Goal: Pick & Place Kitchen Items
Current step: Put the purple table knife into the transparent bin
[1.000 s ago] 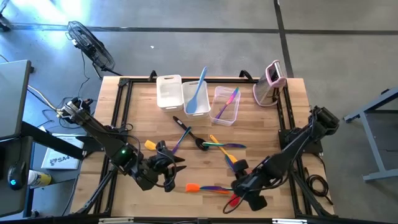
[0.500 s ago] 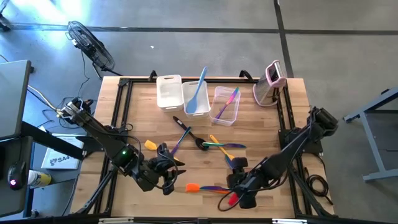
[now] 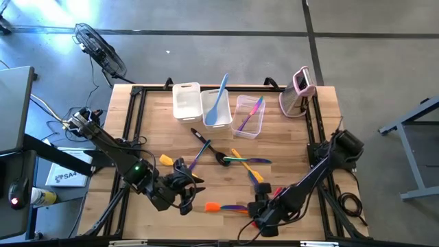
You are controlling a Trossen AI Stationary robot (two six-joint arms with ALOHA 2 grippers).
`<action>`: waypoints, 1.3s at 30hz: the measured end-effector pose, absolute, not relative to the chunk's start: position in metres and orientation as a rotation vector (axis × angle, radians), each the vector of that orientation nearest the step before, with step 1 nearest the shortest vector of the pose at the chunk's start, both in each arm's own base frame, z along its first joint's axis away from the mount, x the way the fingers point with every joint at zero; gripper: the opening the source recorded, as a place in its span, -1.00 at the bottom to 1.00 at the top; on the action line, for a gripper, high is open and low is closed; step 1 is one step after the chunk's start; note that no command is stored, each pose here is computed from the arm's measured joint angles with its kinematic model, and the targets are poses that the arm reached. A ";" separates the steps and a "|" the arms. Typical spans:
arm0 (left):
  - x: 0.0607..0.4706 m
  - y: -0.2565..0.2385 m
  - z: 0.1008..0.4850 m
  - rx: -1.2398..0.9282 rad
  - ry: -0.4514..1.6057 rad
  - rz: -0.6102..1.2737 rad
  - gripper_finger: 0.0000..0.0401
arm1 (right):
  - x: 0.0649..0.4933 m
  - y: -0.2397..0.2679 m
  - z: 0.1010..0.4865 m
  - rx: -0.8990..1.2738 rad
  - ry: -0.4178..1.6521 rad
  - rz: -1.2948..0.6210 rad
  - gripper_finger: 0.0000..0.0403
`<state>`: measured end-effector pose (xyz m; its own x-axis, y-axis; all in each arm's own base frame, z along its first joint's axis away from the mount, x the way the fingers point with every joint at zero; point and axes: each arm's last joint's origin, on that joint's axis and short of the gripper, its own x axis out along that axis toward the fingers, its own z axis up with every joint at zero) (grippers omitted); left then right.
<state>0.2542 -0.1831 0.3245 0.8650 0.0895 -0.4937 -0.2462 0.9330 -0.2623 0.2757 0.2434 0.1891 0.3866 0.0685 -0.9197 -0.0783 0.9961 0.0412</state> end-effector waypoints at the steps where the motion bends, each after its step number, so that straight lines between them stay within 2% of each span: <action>1: 0.254 -0.183 0.325 -0.326 0.497 0.179 -0.42 | 0.276 0.244 0.188 -0.012 1.171 0.089 -0.05; 15: 0.254 -0.183 0.325 -0.326 0.496 0.179 -0.42 | 0.278 0.244 0.183 -0.027 1.157 0.050 -0.05; 23: 0.254 -0.183 0.325 -0.326 0.497 0.179 -0.42 | 0.279 0.246 0.166 -0.048 1.233 0.073 -0.05; 39: 0.254 -0.183 0.325 -0.326 0.496 0.179 -0.42 | 0.278 0.245 0.164 -0.054 1.233 0.063 -0.05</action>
<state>0.2541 -0.1831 0.3246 0.8652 0.0893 -0.4934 -0.2461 0.9330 -0.2626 0.2777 0.2453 0.1642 0.3298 0.0185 -0.9439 -0.0772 0.9970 -0.0075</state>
